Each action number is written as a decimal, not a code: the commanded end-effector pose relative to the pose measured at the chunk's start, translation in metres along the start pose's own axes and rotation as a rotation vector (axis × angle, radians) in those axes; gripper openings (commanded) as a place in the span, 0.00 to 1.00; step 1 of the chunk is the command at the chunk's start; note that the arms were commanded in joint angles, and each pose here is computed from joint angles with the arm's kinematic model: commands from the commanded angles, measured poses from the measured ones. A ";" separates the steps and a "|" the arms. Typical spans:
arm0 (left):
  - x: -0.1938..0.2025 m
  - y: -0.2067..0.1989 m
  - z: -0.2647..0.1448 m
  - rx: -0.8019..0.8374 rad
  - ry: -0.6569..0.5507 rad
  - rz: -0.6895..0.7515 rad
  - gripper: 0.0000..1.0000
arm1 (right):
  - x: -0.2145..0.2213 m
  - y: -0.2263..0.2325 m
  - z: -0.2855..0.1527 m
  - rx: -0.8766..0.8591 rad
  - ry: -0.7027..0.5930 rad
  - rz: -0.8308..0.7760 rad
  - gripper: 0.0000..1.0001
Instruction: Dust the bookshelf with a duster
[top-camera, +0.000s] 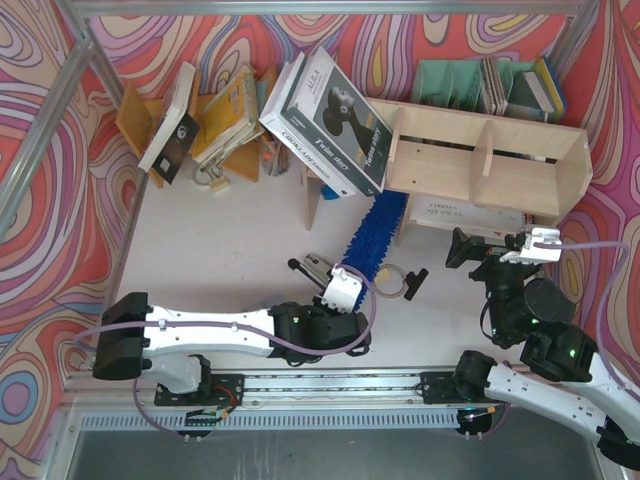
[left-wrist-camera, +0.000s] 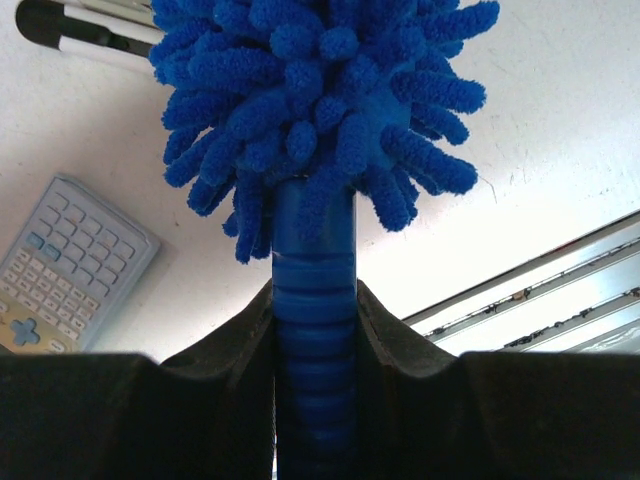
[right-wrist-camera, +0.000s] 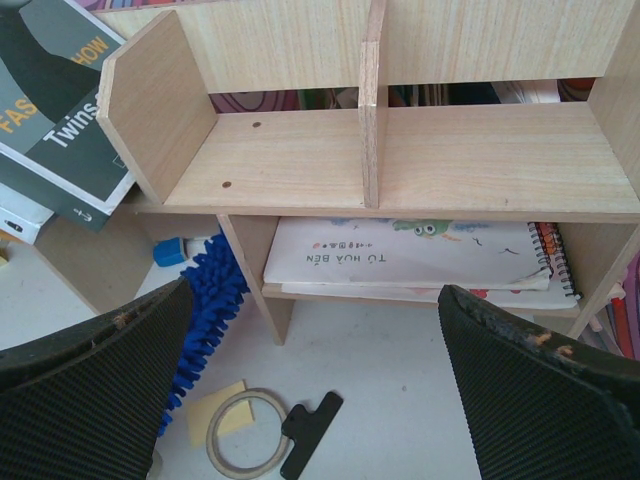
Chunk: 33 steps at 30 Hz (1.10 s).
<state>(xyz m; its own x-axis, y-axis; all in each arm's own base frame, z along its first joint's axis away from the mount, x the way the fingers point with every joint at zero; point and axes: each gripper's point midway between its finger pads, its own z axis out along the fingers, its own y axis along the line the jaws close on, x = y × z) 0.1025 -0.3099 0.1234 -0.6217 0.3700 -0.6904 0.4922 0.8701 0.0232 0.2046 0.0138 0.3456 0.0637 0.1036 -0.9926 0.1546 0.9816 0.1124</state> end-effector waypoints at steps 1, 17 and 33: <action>0.012 -0.013 0.006 0.042 0.051 0.013 0.00 | 0.000 0.002 0.001 0.000 -0.004 0.004 0.99; -0.025 -0.007 -0.015 0.024 -0.042 0.013 0.00 | 0.000 0.002 0.001 0.000 -0.004 0.005 0.99; -0.031 -0.004 -0.026 0.100 -0.103 -0.040 0.00 | 0.000 0.002 0.001 -0.003 -0.003 0.007 0.99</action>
<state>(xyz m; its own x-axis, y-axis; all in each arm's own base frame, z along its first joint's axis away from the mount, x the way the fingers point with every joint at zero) 0.1082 -0.3020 0.1823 -0.5782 0.2613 -0.7729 0.5062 0.8579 -0.0886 0.2056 0.0155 0.3450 0.0602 0.0991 -0.9933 0.1509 0.9827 0.1072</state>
